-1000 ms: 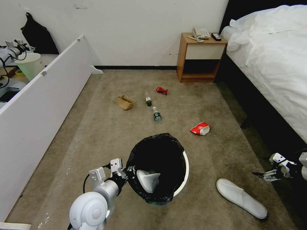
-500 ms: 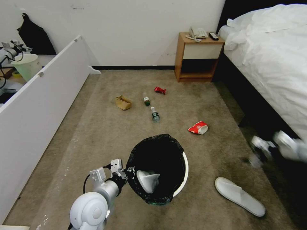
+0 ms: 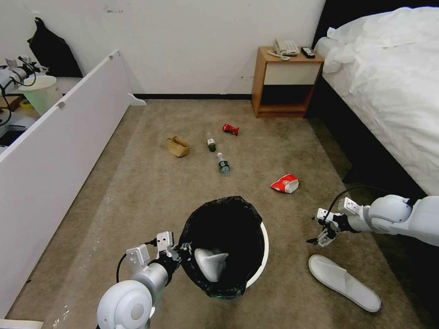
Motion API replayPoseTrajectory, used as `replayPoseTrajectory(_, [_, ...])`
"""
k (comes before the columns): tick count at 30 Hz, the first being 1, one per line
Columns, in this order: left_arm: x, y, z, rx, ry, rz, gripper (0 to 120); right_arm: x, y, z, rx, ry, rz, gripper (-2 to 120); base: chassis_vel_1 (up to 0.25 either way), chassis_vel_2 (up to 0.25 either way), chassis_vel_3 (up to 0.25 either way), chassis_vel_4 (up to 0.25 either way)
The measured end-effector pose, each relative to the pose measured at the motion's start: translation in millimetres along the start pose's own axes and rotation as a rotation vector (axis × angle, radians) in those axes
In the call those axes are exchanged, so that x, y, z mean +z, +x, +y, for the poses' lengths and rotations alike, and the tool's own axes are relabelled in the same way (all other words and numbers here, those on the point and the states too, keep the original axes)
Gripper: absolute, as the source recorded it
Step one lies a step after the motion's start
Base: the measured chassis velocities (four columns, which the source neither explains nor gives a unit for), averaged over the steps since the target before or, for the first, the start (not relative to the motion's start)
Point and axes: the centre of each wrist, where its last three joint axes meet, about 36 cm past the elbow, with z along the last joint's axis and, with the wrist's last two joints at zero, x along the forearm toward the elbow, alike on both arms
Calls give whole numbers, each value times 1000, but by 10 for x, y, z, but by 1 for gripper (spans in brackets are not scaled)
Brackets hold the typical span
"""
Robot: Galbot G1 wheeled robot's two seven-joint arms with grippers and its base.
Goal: Pick up the trash bin, then pick up the garbage from the floor and place it into the trash bin.
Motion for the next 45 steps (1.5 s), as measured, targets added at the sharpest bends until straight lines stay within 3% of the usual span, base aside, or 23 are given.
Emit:
replayPoseTrajectory(15, [-1, 24, 4, -6, -2, -11, 2, 92, -95, 94, -31, -8, 23, 100, 0, 0, 0, 0])
replayPoseTrajectory(27, [-3, 12, 7, -7, 0, -18, 2, 433, 139, 153, -14, -81, 78, 100, 0, 0, 0, 0])
replayPoseTrajectory(45, [-13, 5, 32, -8, -6, -20, 2, 549, 181, 196, -6, -133, 123, 100, 0, 0, 0, 0])
